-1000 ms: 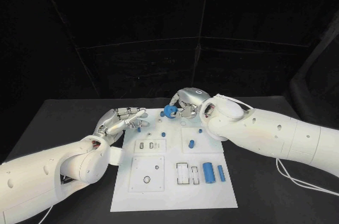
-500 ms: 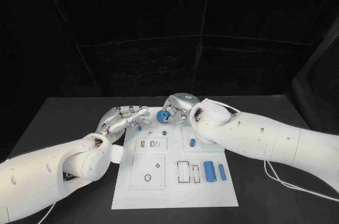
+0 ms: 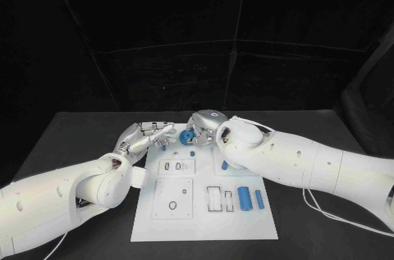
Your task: Assemble the parts on the task board
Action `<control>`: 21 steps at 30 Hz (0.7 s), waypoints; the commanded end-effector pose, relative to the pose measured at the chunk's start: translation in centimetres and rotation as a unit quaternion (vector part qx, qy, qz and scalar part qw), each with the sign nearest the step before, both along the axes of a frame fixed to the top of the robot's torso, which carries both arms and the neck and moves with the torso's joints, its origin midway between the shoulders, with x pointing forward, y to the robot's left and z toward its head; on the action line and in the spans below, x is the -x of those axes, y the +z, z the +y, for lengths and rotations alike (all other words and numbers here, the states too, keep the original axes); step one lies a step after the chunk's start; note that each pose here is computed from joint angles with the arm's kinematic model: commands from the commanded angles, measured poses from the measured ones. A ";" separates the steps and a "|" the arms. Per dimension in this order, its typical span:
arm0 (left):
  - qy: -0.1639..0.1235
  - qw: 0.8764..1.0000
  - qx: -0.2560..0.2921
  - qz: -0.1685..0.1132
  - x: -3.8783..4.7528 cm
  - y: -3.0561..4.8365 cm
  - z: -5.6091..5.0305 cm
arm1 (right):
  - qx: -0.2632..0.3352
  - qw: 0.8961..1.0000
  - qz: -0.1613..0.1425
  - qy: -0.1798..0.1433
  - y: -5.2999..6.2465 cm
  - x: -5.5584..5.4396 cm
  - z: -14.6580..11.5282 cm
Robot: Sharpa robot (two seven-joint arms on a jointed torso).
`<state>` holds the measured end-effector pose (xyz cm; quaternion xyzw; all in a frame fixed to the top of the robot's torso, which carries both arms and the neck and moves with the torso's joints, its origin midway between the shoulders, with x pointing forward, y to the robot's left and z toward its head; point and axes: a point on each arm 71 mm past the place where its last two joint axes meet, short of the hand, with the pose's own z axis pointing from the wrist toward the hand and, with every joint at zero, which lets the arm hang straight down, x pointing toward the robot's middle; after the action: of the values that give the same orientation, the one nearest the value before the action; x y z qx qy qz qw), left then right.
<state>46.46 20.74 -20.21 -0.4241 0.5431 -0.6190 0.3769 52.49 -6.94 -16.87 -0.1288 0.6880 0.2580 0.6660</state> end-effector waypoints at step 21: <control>-0.007 1.000 0.001 0.000 0.06 0.13 0.0 | 0.050 0.999 0.009 -0.012 -0.5 -0.4 0.1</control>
<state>46.43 20.86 -20.22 -0.4248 0.5436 -0.6180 0.3769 52.94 -6.94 -17.33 -0.1380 0.7009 0.2262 0.6622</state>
